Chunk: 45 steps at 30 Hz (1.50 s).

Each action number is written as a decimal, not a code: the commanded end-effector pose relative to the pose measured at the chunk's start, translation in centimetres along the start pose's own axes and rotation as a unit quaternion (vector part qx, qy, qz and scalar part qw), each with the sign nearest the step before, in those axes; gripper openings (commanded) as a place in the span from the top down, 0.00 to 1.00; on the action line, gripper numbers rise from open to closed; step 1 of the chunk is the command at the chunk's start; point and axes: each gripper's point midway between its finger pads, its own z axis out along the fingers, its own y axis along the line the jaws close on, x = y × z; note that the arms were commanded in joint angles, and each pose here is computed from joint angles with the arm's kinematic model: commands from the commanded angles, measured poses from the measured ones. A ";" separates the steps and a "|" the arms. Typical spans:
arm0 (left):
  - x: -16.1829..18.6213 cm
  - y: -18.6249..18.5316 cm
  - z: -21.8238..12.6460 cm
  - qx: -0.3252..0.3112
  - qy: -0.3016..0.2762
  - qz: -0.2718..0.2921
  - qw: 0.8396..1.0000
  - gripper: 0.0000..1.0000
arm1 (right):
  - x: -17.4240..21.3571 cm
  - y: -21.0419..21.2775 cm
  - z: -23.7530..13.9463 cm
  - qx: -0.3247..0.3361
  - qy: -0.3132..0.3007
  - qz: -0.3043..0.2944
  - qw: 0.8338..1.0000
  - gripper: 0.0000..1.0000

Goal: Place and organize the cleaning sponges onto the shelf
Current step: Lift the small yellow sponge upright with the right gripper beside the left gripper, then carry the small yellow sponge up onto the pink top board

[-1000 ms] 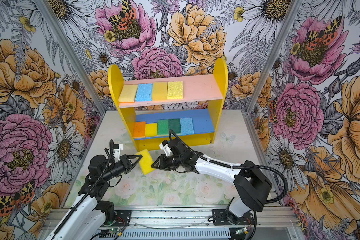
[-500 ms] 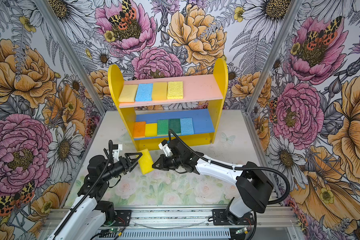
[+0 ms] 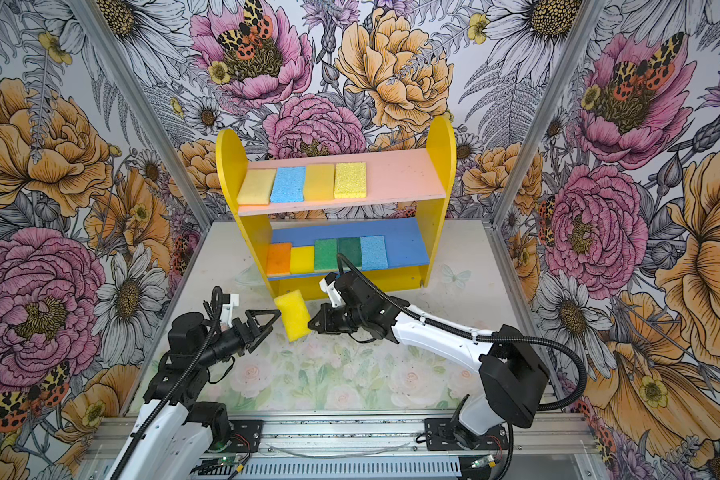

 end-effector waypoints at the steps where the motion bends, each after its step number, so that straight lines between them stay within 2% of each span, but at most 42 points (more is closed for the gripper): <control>1: -0.8 -1.3 -0.9 -0.002 -0.016 0.022 1.000 0.01 | -1.6 1.0 -2.0 0.007 -0.032 -0.021 0.999 1.00; 16: -2.2 2.8 -2.0 -0.113 -0.065 -0.030 0.991 0.01 | -0.4 -0.1 -7.8 0.054 -0.048 -0.021 0.997 1.00; 21: -2.9 5.0 -2.5 -0.154 -0.083 -0.067 0.982 0.01 | 1.0 1.0 -8.2 0.050 -0.017 -0.043 0.998 1.00; 26: -3.2 5.8 -2.8 -0.171 -0.094 -0.076 0.978 0.01 | 2.0 3.4 -8.1 0.040 0.000 -0.085 0.996 1.00; 34: -3.2 6.4 -2.7 -0.179 -0.091 -0.083 0.976 0.01 | 2.1 8.4 -10.8 -0.008 -0.027 -0.146 0.989 1.00; 45: -2.9 5.7 -2.5 -0.162 -0.076 -0.081 0.980 0.01 | -3.7 14.8 -18.0 -0.034 -0.121 -0.195 0.973 1.00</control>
